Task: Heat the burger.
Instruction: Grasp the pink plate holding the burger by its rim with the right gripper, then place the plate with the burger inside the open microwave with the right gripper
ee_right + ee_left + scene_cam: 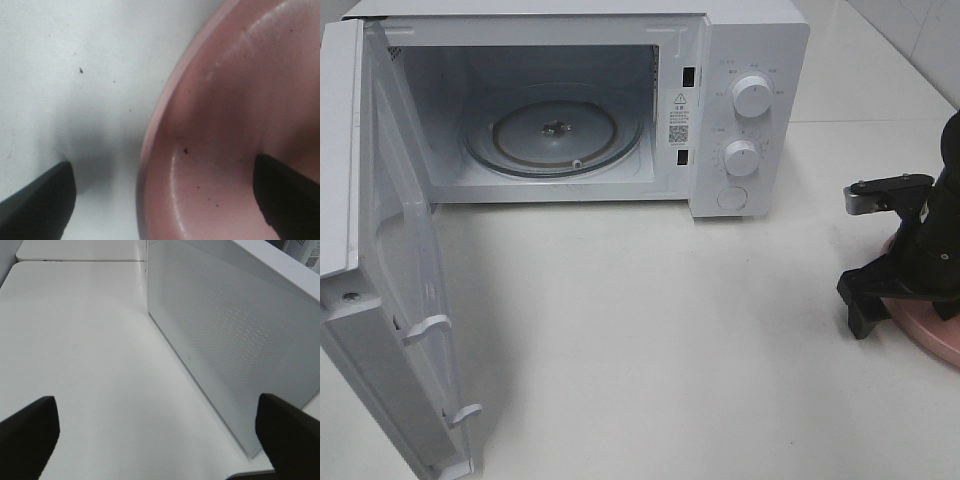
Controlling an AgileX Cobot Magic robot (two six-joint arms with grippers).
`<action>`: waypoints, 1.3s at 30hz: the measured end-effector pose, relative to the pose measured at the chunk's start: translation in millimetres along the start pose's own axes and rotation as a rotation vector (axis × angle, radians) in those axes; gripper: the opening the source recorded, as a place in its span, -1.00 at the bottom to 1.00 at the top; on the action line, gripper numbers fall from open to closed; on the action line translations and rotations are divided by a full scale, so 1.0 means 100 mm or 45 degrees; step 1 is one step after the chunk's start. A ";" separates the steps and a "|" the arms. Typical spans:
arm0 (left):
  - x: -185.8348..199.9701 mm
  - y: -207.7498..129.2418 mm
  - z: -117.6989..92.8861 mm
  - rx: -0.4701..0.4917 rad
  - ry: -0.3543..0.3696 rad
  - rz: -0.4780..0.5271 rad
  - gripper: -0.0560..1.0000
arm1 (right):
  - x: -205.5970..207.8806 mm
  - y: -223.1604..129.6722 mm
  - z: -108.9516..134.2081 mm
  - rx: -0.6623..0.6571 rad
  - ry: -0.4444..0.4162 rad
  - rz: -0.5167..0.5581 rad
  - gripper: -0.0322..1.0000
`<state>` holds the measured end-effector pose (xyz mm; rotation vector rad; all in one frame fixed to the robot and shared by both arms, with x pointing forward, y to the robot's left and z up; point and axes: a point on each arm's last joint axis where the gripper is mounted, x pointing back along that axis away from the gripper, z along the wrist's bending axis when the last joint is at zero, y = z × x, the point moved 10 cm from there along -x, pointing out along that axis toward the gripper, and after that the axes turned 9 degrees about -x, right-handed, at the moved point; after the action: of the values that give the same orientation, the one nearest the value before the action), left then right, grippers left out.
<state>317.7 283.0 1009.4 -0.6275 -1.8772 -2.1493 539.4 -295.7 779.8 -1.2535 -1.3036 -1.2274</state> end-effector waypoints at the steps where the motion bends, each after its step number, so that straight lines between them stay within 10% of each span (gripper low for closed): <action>1: 0.00 0.00 0.00 0.000 0.000 0.000 0.97 | 0.00 0.00 0.00 0.000 0.000 0.000 0.80; 15: 0.00 0.00 0.00 0.000 0.000 0.000 0.97 | -0.01 -0.01 -0.03 0.018 -0.019 0.013 0.17; 25: 0.00 0.00 0.00 0.000 0.000 0.000 0.97 | 0.02 0.00 -0.04 0.025 -0.029 0.008 -0.81; 39: 0.00 0.00 0.00 0.000 0.000 0.000 0.97 | 0.07 -0.02 -0.03 0.056 -0.084 0.020 -0.88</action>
<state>317.7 283.0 1009.4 -0.6275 -1.8772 -2.1493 536.5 -297.9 786.4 -1.2801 -1.3589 -1.1484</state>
